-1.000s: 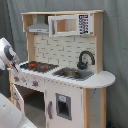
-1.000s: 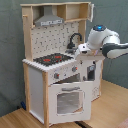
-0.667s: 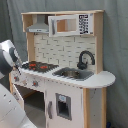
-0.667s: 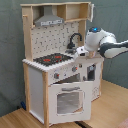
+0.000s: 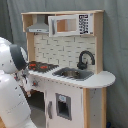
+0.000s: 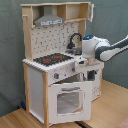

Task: Play with the kitchen

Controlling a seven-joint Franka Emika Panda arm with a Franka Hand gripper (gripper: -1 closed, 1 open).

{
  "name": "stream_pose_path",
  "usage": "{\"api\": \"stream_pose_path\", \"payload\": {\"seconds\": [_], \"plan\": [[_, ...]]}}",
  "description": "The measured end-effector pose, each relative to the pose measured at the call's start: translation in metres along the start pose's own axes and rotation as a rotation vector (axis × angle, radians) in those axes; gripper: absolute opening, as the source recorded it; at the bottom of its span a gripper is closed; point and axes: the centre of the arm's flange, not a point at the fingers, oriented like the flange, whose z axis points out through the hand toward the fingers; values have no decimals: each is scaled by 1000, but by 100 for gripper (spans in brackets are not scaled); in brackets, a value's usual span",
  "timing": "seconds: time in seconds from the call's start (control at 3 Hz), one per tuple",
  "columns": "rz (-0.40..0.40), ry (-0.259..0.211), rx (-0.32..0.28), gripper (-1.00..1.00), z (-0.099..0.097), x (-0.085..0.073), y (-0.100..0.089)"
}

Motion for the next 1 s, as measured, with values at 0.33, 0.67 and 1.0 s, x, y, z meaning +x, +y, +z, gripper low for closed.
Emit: {"api": "stream_pose_path", "payload": {"seconds": [0.33,0.67,1.0], "plan": [[-13,-35,51,100,38,-1,-7],[-57,-45,28,100,47,-4,3],[-102,-47,10,100,57,-3,12]]}}
